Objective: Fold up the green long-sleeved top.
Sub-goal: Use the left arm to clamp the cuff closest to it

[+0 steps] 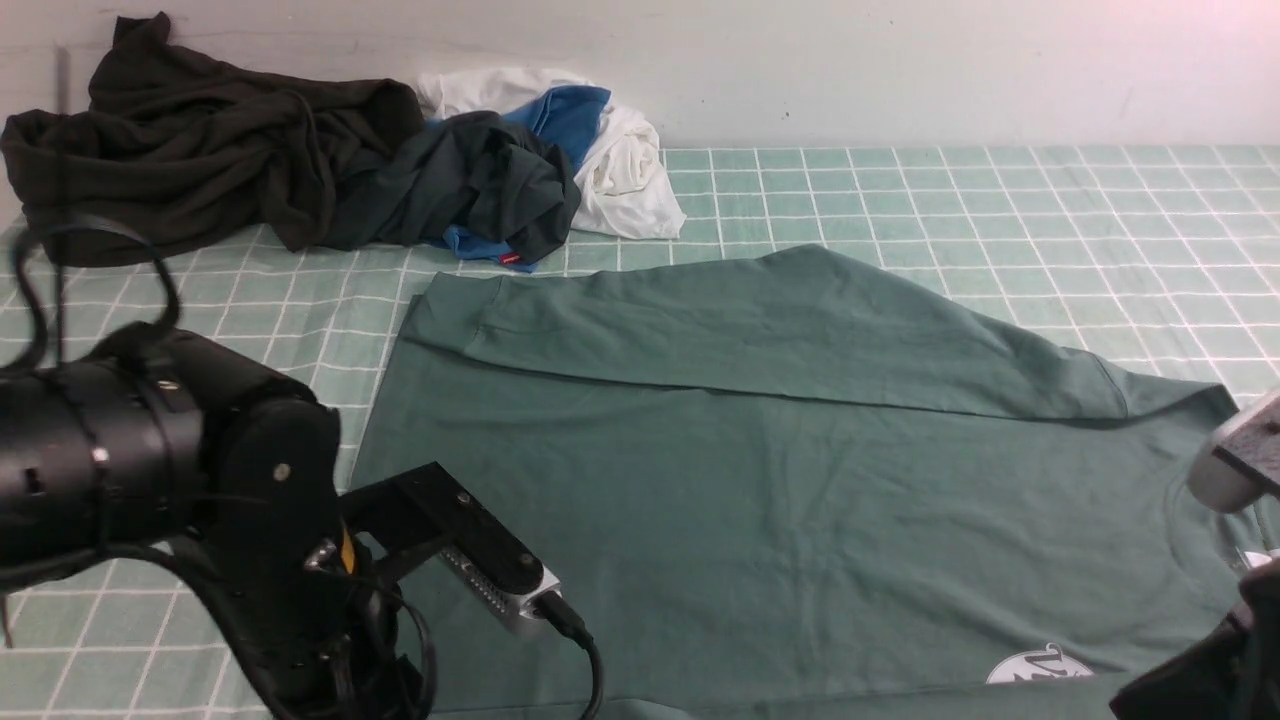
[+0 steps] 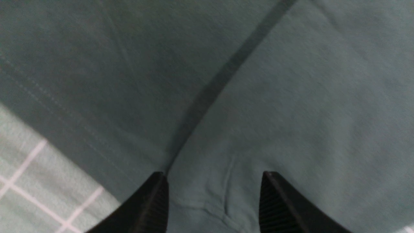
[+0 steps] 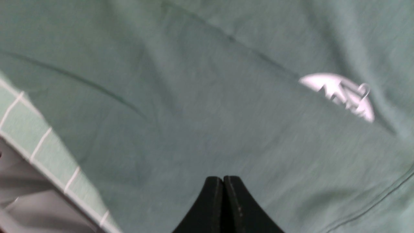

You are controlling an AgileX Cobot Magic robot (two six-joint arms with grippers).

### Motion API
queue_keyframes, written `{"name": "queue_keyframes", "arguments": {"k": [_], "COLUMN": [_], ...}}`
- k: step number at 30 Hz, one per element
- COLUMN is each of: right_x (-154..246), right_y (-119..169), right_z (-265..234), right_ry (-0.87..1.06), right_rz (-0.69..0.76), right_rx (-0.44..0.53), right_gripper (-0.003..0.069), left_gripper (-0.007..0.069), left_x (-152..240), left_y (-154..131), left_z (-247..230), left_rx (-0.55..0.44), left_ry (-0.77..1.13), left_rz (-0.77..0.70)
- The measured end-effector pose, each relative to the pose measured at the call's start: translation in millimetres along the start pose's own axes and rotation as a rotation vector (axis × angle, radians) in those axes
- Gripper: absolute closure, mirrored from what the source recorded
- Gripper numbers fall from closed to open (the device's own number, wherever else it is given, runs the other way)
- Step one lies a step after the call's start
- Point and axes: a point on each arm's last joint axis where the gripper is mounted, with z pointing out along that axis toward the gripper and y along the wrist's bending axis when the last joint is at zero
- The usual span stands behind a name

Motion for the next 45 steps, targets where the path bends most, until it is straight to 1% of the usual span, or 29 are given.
{"name": "queue_keyframes", "arguments": {"k": [1,4,7,9,13,16,18,19,22,24,28,29,31,34,36,38,39,42,43,44,45], "right_x": [-0.5,-4.1,-5.6,-6.3,-7.6,-9.3,-9.9,-10.9,-12.3,-13.1,-13.1,-13.0,-12.9,-12.6,-12.8,-13.4,-14.2,-17.5,-18.5,-18.6,-19.6], "right_y": [-0.2,-1.8,-2.5,-2.8,-3.3,-4.0,-4.3,-4.7,-6.1,-6.7,-7.0,-7.2,-7.3,-8.3,-8.6,-9.1,-9.5,-11.2,-11.9,-12.0,-13.0], "right_z": [0.0,-0.1,-0.2,-0.3,-0.4,-0.6,-0.6,-0.8,-1.0,-1.2,-1.2,-1.2,-1.2,-1.3,-1.3,-1.1,-1.1,-0.4,0.9,1.2,3.6], "right_ry": [-0.003,-0.045,-0.061,-0.069,-0.083,-0.102,-0.109,-0.119,-0.135,-0.144,-0.143,-0.143,-0.142,-0.137,-0.14,-0.148,-0.157,-0.183,-0.183,-0.182,-0.175], "right_rz": [0.0,-0.006,-0.009,-0.009,-0.009,-0.009,-0.009,-0.009,-0.015,-0.017,-0.02,-0.021,-0.022,-0.031,-0.033,-0.033,-0.034,-0.035,-0.035,-0.035,-0.032], "right_rx": [0.002,0.02,0.027,0.031,0.037,0.045,0.048,0.052,0.069,0.076,0.079,0.081,0.083,0.093,0.098,0.102,0.106,0.119,0.12,0.12,0.12], "right_gripper": [0.0673,0.0673,0.0673,0.0673,0.0673,0.0673,0.0673,0.0673,0.0673,0.0673,0.0673,0.0673,0.0673,0.0673,0.0673,0.0673,0.0673,0.0673,0.0673,0.0673,0.0673], "left_gripper": [0.026,0.0251,0.0271,0.0355,0.0564,0.0616,0.0621,0.0625,0.0625,0.0625,0.0618,0.0618,0.0617,0.0601,0.0585,0.0562,0.0544,0.0429,0.0379,0.0379,0.0314], "left_x": [-0.3,-8.6,-10.1,-11.3,-18.0,-32.9,-39.3,-52.5,-69.4,-81.3,-90.8,-90.2,-85.5,-52.6,-36.7,-26.5,-23.2,-16.0,-14.5,-14.0,-13.6], "left_y": [0.3,4.8,5.4,4.8,5.1,10.3,13.1,19.8,28.7,33.5,35.4,34.1,31.4,20.8,16.3,13.3,12.1,8.8,8.2,8.0,7.7], "left_z": [0.0,24.8,34.4,37.1,27.5,9.3,1.2,-17.5,-42.5,-57.1,-59.9,-56.1,-47.9,-14.4,-4.1,2.0,4.6,13.9,17.1,18.2,22.1], "left_rx": [-0.003,-0.014,-0.007,0.009,0.028,0.012,-0.003,-0.046,-0.105,-0.121,-0.11,-0.094,-0.072,-0.016,-0.003,0.0,-0.002,0.001,0.003,0.004,0.006], "left_ry": [0.002,0.048,0.08,0.099,0.108,0.081,0.064,0.024,-0.026,-0.035,-0.026,-0.016,0.013,0.162,0.208,0.213,0.199,0.168,0.165,0.167,0.171], "left_rz": [0.001,0.016,0.019,0.009,-0.007,-0.001,0.005,0.02,0.036,0.035,0.027,0.023,0.019,0.02,0.024,0.026,0.026,0.023,0.023,0.023,0.023]}}
